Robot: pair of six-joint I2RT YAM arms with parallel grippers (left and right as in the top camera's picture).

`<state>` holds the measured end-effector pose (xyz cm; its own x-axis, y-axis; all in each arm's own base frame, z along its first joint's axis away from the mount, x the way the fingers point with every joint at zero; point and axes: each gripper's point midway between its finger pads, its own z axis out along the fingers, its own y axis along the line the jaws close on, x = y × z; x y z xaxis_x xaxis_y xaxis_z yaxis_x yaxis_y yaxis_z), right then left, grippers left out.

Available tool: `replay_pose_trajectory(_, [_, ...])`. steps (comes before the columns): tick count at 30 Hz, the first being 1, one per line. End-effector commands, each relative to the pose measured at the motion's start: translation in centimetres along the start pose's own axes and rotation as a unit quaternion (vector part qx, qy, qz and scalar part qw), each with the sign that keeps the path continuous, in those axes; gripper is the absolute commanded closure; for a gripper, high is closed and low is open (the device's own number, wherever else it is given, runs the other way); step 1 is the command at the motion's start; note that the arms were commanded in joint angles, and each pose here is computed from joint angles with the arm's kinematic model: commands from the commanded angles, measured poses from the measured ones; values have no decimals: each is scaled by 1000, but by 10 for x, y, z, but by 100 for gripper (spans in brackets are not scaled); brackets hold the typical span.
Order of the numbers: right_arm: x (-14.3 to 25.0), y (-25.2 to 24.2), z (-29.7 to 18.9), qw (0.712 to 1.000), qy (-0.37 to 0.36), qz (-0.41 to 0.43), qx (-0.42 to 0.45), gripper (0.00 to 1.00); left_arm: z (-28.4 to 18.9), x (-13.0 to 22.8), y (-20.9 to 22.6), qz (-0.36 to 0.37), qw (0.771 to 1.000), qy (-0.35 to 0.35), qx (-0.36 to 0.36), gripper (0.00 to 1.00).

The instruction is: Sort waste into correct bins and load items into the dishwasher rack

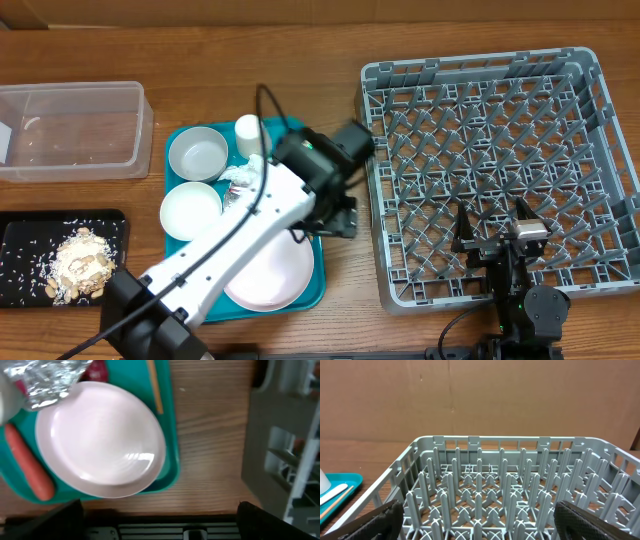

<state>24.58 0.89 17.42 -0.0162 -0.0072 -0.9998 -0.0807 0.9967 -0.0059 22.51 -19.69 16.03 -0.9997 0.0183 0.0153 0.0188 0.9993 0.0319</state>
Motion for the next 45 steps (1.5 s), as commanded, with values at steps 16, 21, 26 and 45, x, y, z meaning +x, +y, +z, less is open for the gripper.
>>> replay_pose_trajectory(16, [2,0,0,1000,-2,0,0,0,-90,9,150,-234,964,-126,31,0])
replay_pose_trajectory(21, [2,0,0,1000,-2,0,0,0,-99,26,168,-265,952,-151,37,0])
replay_pose_trajectory(26, [2,0,0,1000,-2,0,0,0,-81,36,184,-317,940,-122,20,0])
replay_pose_trajectory(45, [2,0,0,1000,-2,-1,0,0,-25,67,230,-483,875,-15,-8,0])
